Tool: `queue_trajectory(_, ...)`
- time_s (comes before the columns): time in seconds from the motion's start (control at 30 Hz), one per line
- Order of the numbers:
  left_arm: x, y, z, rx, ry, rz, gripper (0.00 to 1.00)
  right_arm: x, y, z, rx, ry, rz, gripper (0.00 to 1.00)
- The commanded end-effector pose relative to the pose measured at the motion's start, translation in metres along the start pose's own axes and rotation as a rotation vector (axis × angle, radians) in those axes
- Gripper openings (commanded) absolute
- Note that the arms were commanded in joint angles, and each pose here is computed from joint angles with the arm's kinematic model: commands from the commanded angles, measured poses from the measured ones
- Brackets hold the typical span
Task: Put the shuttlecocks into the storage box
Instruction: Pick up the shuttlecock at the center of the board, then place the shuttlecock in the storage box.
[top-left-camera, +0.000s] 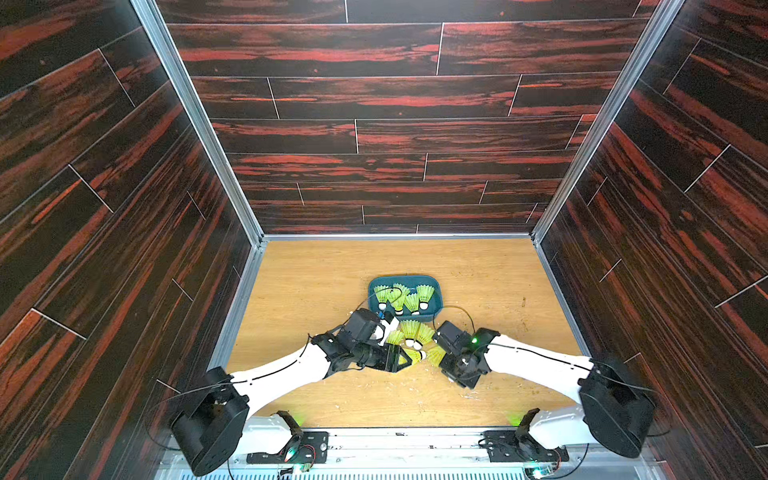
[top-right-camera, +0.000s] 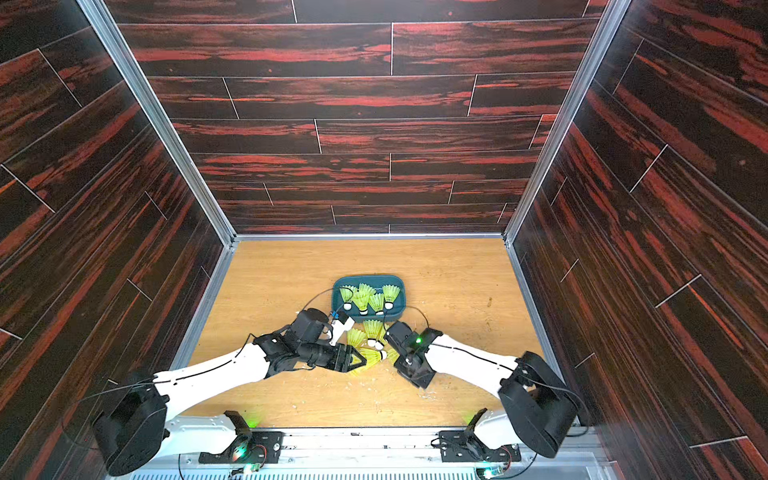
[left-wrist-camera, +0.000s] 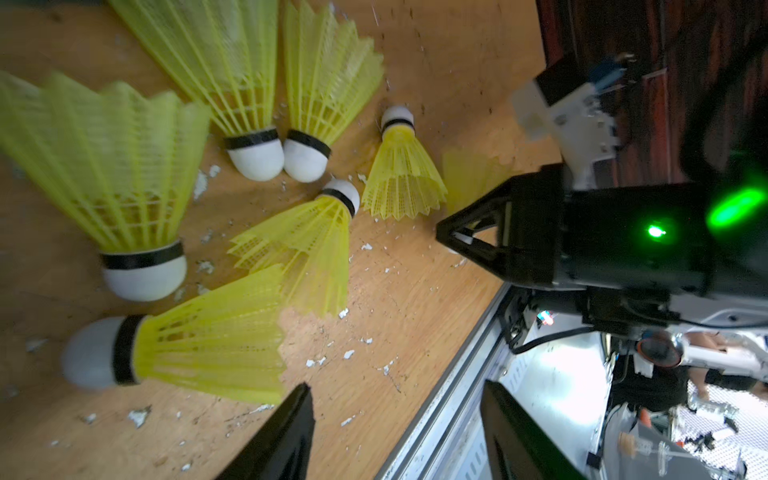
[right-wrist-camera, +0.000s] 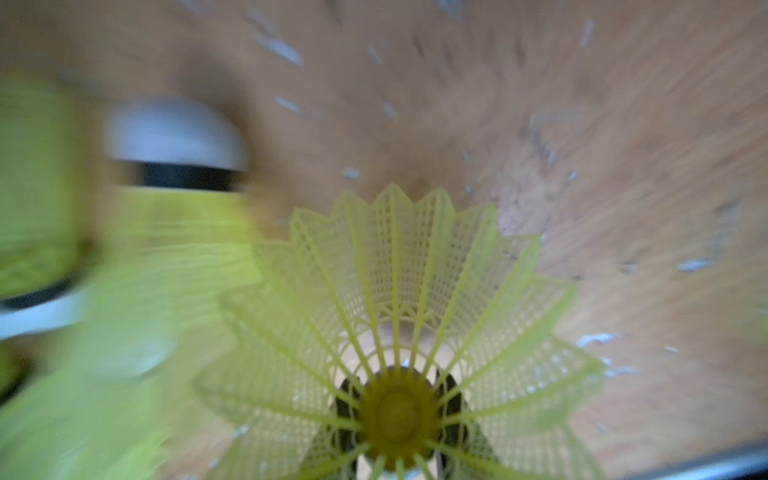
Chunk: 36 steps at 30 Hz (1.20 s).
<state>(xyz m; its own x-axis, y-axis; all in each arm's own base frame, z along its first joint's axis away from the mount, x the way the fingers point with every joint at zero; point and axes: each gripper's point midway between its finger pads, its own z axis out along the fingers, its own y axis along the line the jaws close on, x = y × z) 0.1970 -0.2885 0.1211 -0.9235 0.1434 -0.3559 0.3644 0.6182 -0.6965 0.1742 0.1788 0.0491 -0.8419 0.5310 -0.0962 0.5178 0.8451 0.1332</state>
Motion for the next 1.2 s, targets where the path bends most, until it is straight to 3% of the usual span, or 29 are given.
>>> queue_trajectory(0.0,-0.025,-0.009,-0.022,0.016,-0.086,-0.021,0.68,-0.021,0.006,-0.035,0.007,-0.104,-0.081,0.23)
queue_trajectory(0.2,-0.07,0.002,-0.061,-0.044,-0.23,-0.081,0.68,-0.056,0.053,-0.087,-0.034,-0.256,-0.261,0.22)
queue_trajectory(0.43,-0.102,0.023,-0.067,-0.149,-0.224,-0.179,0.68,-0.087,0.117,-0.101,-0.099,-0.287,-0.466,0.22)
queue_trajectory(0.73,-0.147,0.038,-0.059,-0.195,-0.25,-0.282,0.65,-0.115,0.15,-0.068,-0.083,-0.242,-0.568,0.22)
queue_trajectory(1.17,-0.174,0.054,-0.032,-0.23,-0.211,-0.338,0.61,-0.136,0.168,-0.022,-0.022,-0.226,-0.622,0.22)
